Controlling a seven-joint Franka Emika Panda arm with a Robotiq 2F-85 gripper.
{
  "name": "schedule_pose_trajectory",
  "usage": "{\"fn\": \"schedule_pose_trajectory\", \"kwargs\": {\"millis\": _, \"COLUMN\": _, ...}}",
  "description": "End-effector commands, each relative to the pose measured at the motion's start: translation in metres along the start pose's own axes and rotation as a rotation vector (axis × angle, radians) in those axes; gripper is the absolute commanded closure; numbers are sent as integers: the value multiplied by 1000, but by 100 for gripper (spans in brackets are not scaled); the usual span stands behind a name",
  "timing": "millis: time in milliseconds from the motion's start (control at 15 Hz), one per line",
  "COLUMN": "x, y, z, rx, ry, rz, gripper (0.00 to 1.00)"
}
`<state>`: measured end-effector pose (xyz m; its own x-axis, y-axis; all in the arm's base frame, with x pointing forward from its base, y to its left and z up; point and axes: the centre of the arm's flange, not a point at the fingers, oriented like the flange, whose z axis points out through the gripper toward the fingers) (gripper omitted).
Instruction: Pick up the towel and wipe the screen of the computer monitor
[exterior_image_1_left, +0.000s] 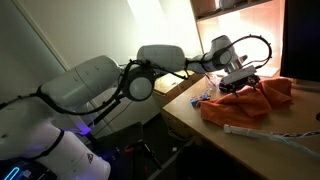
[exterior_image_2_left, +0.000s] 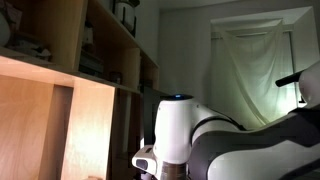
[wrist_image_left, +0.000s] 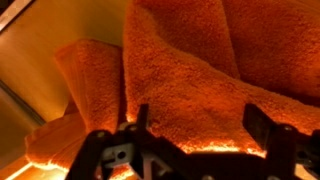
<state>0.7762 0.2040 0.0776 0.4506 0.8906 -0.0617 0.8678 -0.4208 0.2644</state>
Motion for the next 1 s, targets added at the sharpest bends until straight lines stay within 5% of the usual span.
{"fn": "schedule_pose_trajectory", "kwargs": {"millis": 0, "x": 41, "y": 39, "z": 28, "rx": -20, "ry": -18, "rz": -16, "gripper": 0}}
{"fn": "schedule_pose_trajectory", "kwargs": {"millis": 467, "x": 42, "y": 51, "z": 34, "rx": -54, "ry": -101, "rz": 46, "gripper": 0}}
{"fn": "schedule_pose_trajectory", "kwargs": {"millis": 933, "x": 38, "y": 50, "z": 37, "rx": 17, "ry": -59, "rz": -97, "gripper": 0}}
